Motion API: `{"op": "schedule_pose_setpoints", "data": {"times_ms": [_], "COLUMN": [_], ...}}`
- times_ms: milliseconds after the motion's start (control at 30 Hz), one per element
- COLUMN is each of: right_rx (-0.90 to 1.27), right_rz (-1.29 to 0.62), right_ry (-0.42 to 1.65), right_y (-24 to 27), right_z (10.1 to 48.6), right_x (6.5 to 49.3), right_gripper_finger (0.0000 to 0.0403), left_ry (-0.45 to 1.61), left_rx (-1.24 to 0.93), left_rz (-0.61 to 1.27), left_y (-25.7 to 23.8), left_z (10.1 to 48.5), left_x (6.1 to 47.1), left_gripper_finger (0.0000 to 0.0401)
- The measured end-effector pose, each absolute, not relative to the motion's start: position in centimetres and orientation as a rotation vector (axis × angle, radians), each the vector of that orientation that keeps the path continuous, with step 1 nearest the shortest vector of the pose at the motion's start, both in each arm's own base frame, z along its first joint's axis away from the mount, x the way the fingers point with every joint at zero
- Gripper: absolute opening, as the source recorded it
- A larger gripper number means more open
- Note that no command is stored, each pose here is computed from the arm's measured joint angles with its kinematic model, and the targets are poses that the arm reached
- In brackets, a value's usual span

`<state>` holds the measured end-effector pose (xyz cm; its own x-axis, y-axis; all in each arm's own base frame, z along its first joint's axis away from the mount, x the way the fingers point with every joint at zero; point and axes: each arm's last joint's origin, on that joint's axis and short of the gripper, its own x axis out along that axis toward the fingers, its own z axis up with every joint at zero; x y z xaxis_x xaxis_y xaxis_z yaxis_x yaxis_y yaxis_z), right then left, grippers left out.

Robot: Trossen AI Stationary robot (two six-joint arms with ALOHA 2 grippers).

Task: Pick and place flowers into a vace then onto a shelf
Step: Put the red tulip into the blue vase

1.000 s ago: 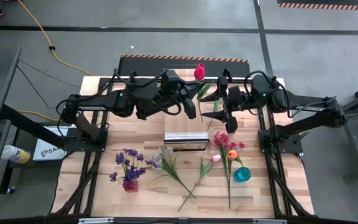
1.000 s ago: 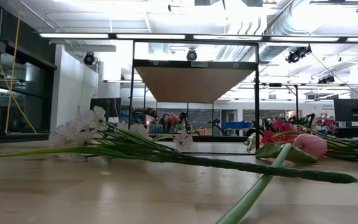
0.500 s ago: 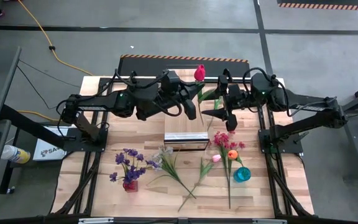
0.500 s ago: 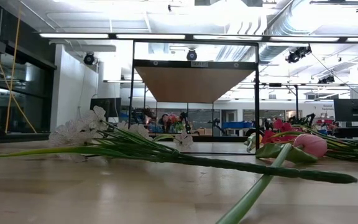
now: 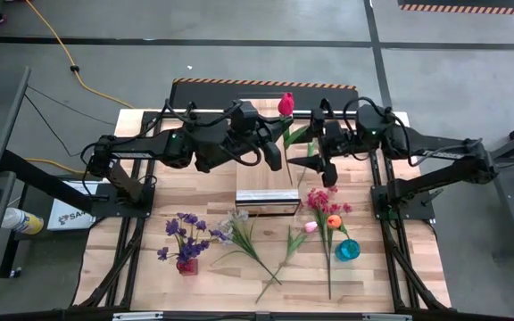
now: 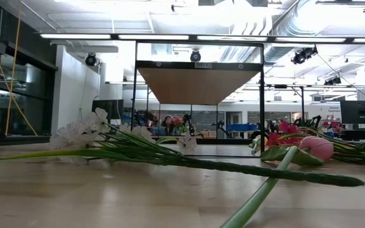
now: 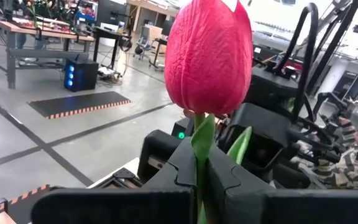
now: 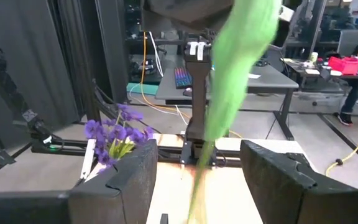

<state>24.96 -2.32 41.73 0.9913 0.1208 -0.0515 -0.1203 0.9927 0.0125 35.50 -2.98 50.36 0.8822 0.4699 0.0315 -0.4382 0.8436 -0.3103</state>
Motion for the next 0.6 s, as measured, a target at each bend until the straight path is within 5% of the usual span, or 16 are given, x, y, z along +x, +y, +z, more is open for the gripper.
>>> {"op": "schedule_pose_setpoints", "data": {"times_ms": [600], "right_rx": [0.013], "right_rz": [0.158], "right_ry": [0.043], "right_y": [-2.34], "right_z": [41.73], "right_x": [25.15], "right_gripper_finger": [0.0212], "left_ry": [-0.108], "left_rx": [-0.304], "left_rz": [0.484], "left_y": [-3.03], "left_z": [50.06], "left_x": [35.97], "left_gripper_finger": [0.0035]}}
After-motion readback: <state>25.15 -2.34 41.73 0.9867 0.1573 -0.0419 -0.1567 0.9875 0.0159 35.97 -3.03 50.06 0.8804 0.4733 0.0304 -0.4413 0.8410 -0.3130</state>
